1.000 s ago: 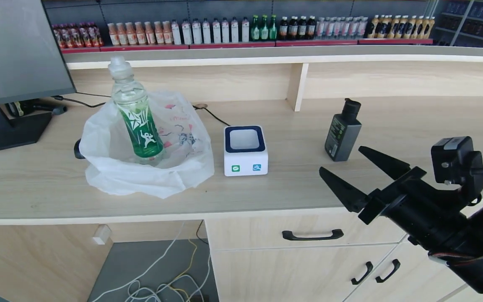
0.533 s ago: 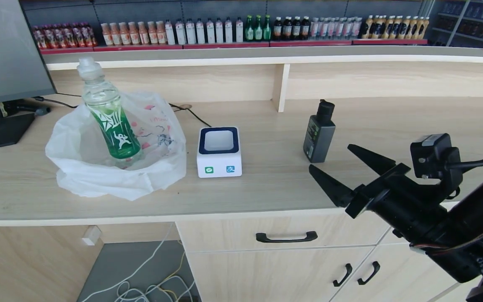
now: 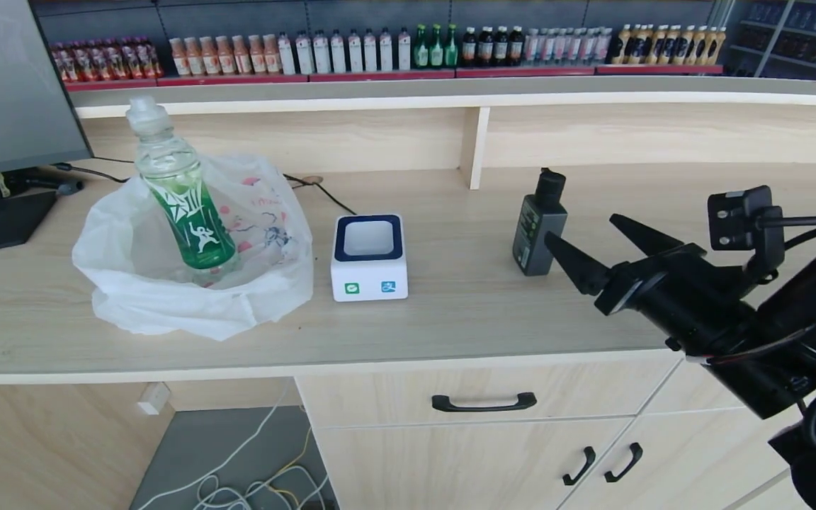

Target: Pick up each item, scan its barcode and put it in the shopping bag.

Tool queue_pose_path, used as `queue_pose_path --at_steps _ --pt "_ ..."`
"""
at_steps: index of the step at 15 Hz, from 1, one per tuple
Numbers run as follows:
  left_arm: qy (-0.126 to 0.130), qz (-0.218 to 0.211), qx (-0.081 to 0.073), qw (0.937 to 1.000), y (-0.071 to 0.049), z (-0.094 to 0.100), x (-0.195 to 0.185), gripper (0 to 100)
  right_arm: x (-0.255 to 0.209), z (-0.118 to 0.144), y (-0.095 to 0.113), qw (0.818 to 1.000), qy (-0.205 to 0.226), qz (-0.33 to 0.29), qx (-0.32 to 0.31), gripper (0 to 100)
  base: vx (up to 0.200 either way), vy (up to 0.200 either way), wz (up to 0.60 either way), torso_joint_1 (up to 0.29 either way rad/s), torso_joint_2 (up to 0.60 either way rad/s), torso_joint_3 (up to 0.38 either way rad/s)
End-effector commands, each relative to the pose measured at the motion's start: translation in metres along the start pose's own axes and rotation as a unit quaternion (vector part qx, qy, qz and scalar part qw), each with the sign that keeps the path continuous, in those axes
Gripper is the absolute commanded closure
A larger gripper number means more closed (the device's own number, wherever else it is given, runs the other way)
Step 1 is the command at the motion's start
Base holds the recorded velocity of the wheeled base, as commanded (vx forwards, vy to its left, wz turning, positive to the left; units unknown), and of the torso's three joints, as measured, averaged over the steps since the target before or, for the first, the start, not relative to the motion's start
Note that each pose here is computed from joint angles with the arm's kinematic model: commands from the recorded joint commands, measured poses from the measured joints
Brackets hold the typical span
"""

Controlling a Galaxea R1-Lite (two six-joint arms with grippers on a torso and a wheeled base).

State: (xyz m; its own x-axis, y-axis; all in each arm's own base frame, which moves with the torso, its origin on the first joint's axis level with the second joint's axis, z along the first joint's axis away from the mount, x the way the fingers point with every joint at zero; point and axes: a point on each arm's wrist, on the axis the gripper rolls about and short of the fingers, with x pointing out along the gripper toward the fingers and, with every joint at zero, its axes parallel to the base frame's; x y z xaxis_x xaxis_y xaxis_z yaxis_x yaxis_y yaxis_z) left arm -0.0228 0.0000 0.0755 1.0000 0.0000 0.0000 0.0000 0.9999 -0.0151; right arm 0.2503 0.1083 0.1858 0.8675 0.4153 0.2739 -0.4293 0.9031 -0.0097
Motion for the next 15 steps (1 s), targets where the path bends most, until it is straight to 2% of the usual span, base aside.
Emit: queue_pose_path --at_steps 1,4,7,9,15 --pt "0.000 0.000 0.000 1.0000 0.000 0.000 0.000 0 0.016 0.012 -0.007 1.000 -0.015 -0.010 0.004 0 0.000 0.000 0.00 0.000 0.00 0.000" --pt "0.000 0.000 0.000 1.0000 0.000 0.000 0.000 0 0.040 0.032 -0.011 1.000 -0.014 -0.014 0.003 0 0.000 0.000 0.00 0.000 0.00 0.000" --pt "0.000 0.000 0.001 1.0000 0.000 0.000 0.000 0 0.048 0.025 -0.009 1.000 0.023 -0.008 0.005 0 0.000 0.000 0.00 0.000 0.00 0.000" --pt "0.000 -0.001 0.007 1.0000 0.000 0.000 0.000 0 0.060 0.023 -0.010 1.000 0.017 -0.007 0.005 0 0.000 0.000 0.00 0.000 0.00 0.000" --pt "0.000 0.000 0.004 1.0000 0.000 0.000 0.000 0 0.082 -0.002 -0.011 0.999 0.036 -0.006 0.004 0 0.000 0.000 0.00 0.000 0.00 0.000"
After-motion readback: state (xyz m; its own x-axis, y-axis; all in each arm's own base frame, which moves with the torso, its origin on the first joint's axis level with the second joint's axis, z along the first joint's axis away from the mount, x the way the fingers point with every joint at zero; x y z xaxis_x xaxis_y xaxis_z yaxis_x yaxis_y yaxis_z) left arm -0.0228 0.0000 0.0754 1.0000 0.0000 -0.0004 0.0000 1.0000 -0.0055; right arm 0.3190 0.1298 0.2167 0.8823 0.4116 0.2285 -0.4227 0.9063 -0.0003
